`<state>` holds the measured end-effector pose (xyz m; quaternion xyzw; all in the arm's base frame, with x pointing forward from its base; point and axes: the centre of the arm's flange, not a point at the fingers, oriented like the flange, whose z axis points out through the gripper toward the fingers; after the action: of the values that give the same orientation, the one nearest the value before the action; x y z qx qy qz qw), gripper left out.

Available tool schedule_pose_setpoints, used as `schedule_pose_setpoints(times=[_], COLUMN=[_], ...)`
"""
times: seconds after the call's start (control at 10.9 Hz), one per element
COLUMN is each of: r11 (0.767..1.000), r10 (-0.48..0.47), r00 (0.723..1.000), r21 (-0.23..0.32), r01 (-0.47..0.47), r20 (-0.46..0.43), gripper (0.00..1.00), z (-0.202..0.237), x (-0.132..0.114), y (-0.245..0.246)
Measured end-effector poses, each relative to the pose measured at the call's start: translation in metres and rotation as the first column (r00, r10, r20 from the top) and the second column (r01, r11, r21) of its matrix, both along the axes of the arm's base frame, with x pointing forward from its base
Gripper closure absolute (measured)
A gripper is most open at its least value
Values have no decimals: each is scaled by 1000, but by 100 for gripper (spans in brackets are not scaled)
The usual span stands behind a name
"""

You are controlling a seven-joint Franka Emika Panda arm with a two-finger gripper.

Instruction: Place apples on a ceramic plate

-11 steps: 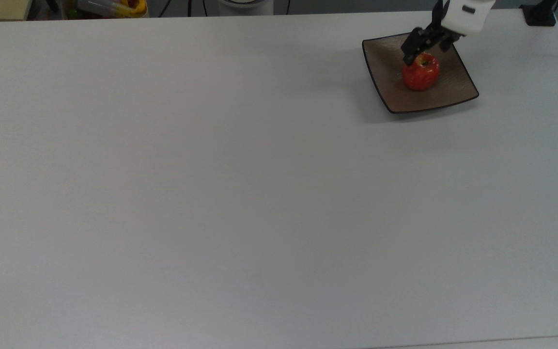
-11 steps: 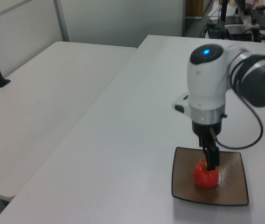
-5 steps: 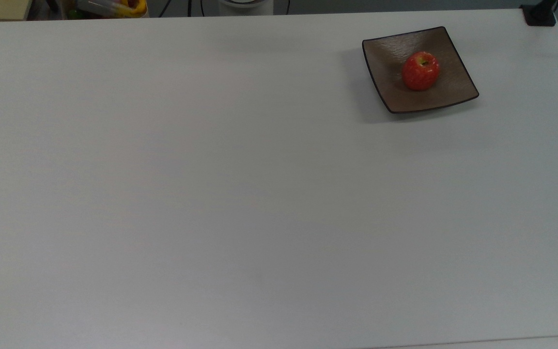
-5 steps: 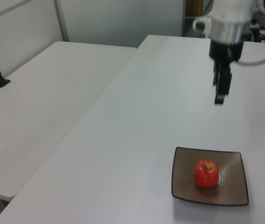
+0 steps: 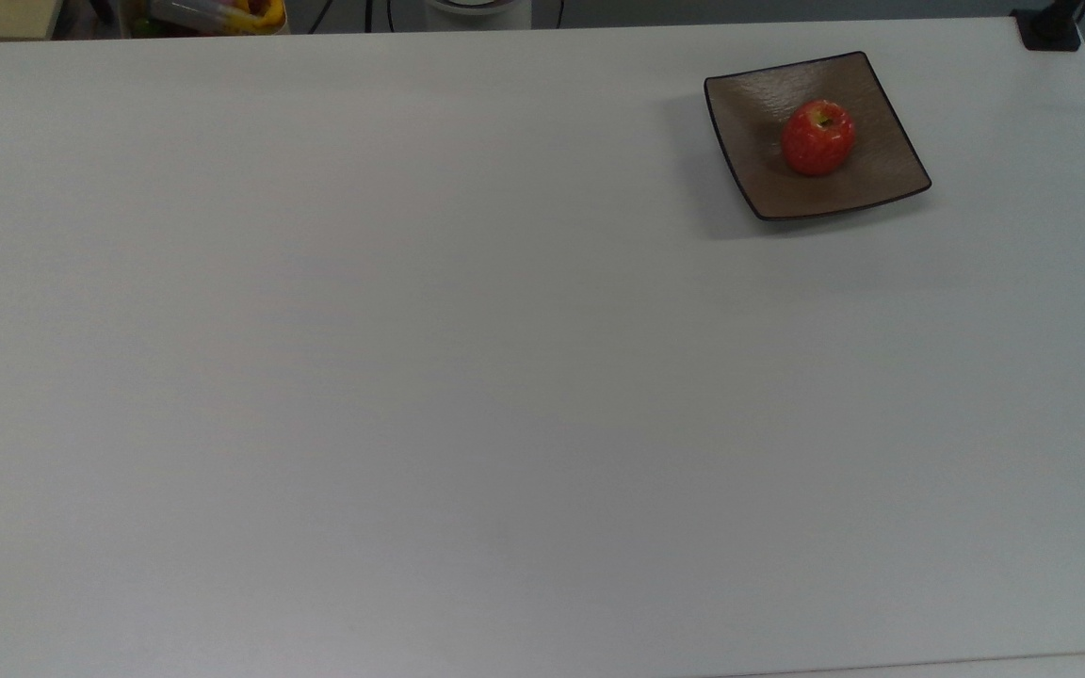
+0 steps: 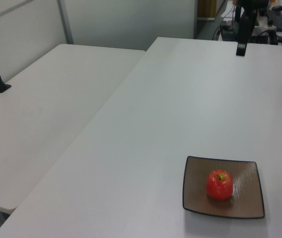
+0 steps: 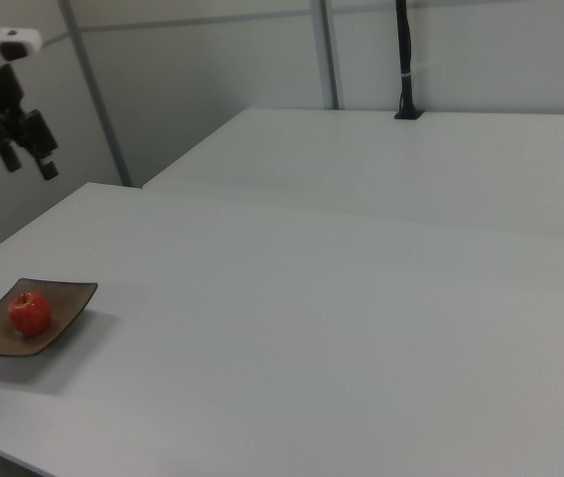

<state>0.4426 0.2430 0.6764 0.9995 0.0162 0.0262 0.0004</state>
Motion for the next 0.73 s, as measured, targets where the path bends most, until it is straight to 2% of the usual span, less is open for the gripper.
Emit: schedule_pose_setpoints(times=[0.27,0.37,0.55,0.73], r11=[988,985,988,997], r10=[-151,-169,-148,-68], r00=[988,986,989,997], r21=[21,25,32,41], r01=[151,169,148,66], r20=[-7,-11,-13,32], gripper=[0,0,0,0], z=[10,9,3,-11], x=[30,39,54,72], y=[-84,-110,-149,-160])
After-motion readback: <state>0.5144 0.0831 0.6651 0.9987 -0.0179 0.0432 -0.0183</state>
